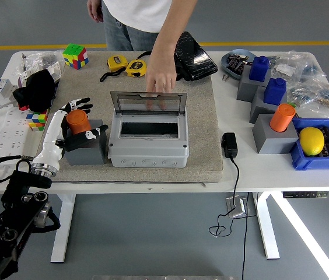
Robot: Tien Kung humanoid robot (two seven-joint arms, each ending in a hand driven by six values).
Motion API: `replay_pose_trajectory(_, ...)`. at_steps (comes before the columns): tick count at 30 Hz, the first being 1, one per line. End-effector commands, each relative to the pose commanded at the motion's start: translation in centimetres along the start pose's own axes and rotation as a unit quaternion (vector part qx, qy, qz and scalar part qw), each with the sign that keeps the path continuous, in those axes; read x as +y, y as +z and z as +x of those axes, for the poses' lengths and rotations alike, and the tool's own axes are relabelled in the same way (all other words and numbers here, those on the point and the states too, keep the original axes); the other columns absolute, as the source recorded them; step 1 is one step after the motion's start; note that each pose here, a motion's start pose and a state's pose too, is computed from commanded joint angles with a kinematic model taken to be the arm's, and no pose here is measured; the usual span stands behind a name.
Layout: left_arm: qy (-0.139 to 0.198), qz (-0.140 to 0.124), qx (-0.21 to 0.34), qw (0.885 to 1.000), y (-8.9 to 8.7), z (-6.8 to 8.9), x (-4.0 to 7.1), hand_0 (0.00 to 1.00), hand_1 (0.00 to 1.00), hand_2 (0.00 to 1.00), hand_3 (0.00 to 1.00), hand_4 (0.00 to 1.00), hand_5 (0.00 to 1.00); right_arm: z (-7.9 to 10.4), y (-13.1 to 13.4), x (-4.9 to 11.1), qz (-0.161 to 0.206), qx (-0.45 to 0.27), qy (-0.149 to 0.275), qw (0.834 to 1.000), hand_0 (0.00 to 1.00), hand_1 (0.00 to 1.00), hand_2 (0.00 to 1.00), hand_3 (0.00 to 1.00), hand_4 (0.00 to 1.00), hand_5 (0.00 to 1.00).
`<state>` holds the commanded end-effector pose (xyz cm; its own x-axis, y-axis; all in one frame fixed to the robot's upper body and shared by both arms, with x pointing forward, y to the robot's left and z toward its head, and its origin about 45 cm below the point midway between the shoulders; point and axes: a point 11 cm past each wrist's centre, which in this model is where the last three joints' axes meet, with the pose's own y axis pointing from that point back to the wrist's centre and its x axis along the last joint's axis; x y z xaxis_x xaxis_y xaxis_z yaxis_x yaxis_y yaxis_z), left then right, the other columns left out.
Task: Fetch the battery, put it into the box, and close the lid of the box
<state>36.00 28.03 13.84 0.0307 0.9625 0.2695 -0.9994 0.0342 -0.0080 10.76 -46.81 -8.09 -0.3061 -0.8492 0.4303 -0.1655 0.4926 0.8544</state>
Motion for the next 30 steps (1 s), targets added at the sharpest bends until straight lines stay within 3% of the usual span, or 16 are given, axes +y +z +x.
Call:
replay_pose_trajectory(8, 0.014, -0.002, 0.004, 1.0, 0.01, 0.05, 0.06, 0.584, 0.685, 0.671, 0.699, 0.998, 0.029, 0.0, 0.06, 0.0, 0.0, 0.0, 0.0, 1.0, 0.85, 0.837, 0.798, 0.817, 0.998, 0.998)
replay_pose_trajectory(9, 0.016, -0.003, 0.005, 1.0, 0.02, 0.06, 0.05, 0.473, 0.601, 0.532, 0.539, 0.998, 0.041, -0.01, 0.04, 0.0, 0.0, 0.001, 0.0, 1.0, 0.85, 0.838, 0.798, 0.817, 0.998, 0.998)
replay_pose_trajectory(14, 0.021, -0.005, 0.005, 1.0, 0.13, 0.09, -0.01, 0.473, 0.601, 0.532, 0.539, 0.998, 0.041, -0.06, -0.04, 0.01, 0.0, 0.0, -0.001, 1.0, 0.85, 0.838, 0.798, 0.817, 0.998, 0.998)
replay_pose_trajectory(15, 0.023, -0.005, 0.005, 1.0, 0.12, 0.11, 0.0, 0.409, 0.536, 0.487, 0.477, 0.998, 0.047, -0.06, -0.04, 0.01, 0.0, 0.0, -0.001, 1.0, 0.849, 0.838, 0.798, 0.817, 0.998, 0.998)
replay_pose_trajectory(30, 0.031, -0.004, 0.004, 1.0, -0.03, 0.11, -0.01, 0.383, 0.527, 0.484, 0.475, 0.998, 0.052, -0.05, -0.17, 0.01, 0.001, -0.001, 0.0, 1.0, 0.849, 0.838, 0.798, 0.817, 0.998, 0.998)
